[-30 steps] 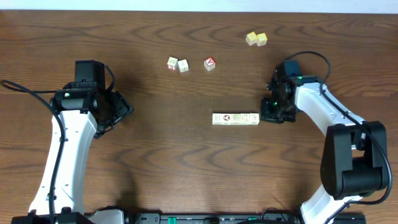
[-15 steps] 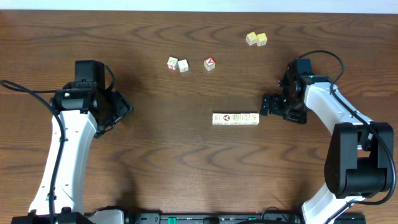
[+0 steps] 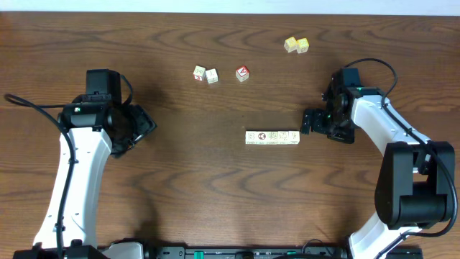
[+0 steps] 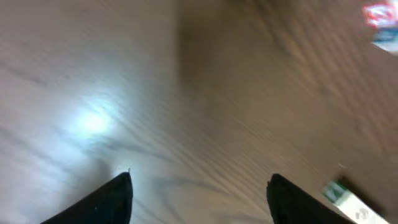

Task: Lift 5 blocks
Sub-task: 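Bring the left gripper down to the row's left end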

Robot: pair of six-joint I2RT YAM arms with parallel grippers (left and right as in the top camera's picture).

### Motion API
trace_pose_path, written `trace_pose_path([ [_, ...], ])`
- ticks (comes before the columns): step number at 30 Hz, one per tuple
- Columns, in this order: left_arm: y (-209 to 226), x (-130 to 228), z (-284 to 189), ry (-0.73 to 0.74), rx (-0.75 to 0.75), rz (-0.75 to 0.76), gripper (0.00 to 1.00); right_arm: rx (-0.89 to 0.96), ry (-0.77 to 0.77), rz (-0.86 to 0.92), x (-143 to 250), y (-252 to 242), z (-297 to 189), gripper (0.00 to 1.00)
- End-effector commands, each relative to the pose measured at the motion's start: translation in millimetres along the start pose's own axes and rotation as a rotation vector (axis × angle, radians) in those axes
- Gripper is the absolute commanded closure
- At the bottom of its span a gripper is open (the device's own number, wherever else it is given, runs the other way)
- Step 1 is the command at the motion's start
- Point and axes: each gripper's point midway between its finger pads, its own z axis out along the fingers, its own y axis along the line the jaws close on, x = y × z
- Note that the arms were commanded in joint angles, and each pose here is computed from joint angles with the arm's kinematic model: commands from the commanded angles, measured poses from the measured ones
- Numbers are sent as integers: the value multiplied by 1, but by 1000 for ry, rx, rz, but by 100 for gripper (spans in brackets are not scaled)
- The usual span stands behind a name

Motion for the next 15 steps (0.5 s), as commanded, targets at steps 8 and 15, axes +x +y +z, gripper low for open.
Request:
trace_pose_path([
  [8, -54, 52, 12, 141, 213, 301, 50, 12, 4, -6, 3, -2, -2, 13],
  [15, -64, 51, 14, 127, 232, 267, 76, 70, 18, 30, 6, -21, -4, 49],
])
